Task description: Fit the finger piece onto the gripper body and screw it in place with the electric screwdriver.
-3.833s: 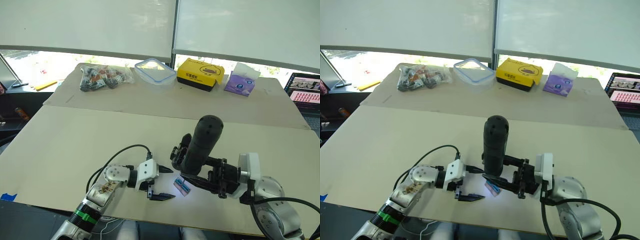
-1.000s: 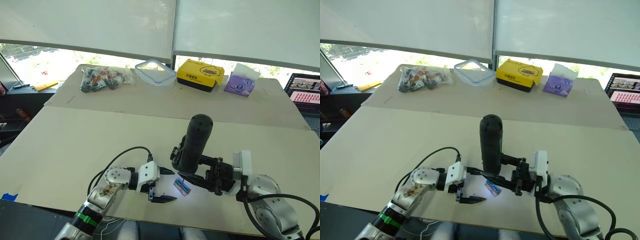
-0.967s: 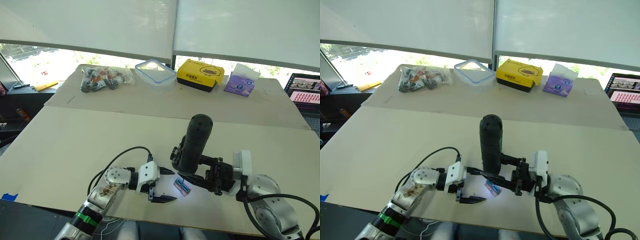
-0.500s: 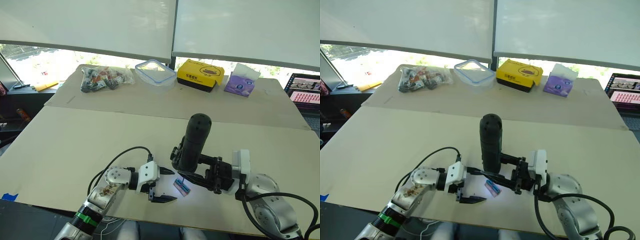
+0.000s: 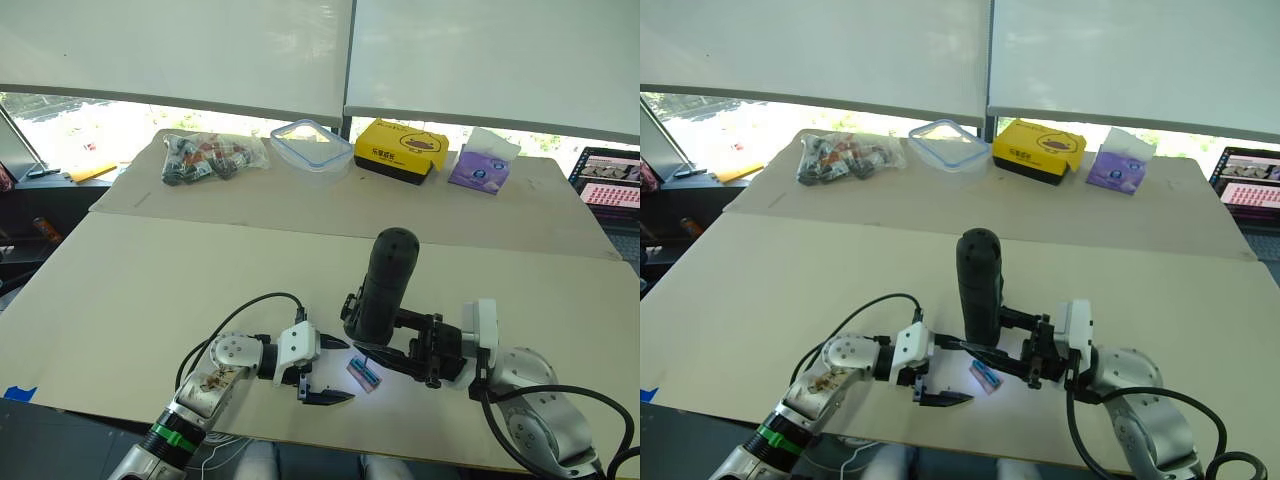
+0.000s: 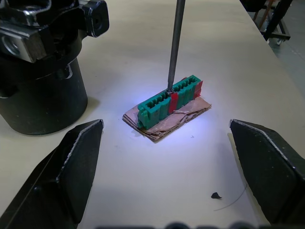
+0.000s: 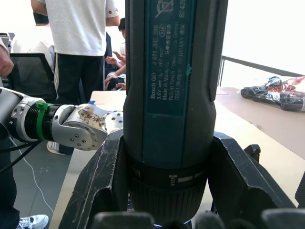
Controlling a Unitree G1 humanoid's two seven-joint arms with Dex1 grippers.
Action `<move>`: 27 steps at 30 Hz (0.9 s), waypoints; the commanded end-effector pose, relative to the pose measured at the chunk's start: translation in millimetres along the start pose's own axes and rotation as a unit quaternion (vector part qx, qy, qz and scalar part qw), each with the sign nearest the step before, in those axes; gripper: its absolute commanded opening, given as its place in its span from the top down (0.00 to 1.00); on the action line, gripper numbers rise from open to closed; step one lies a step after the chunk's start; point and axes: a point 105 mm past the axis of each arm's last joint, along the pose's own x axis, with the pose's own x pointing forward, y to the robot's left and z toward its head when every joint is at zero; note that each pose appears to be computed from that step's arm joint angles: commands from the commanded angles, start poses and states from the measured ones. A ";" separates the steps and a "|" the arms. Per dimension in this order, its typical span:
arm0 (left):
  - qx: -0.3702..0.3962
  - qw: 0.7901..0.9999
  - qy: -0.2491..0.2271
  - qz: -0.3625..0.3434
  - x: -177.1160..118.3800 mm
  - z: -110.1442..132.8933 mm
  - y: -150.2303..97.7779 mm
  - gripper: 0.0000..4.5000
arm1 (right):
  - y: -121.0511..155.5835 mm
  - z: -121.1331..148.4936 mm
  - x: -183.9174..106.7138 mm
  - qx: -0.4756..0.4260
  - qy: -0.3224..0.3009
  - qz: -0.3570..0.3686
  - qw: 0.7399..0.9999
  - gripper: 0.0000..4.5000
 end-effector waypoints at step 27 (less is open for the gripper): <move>-0.002 0.988 -0.154 0.021 -91.1 75.3 6.6 0.01 | -3.8 101.4 -5.9 -0.010 -0.082 0.004 0.997 0.58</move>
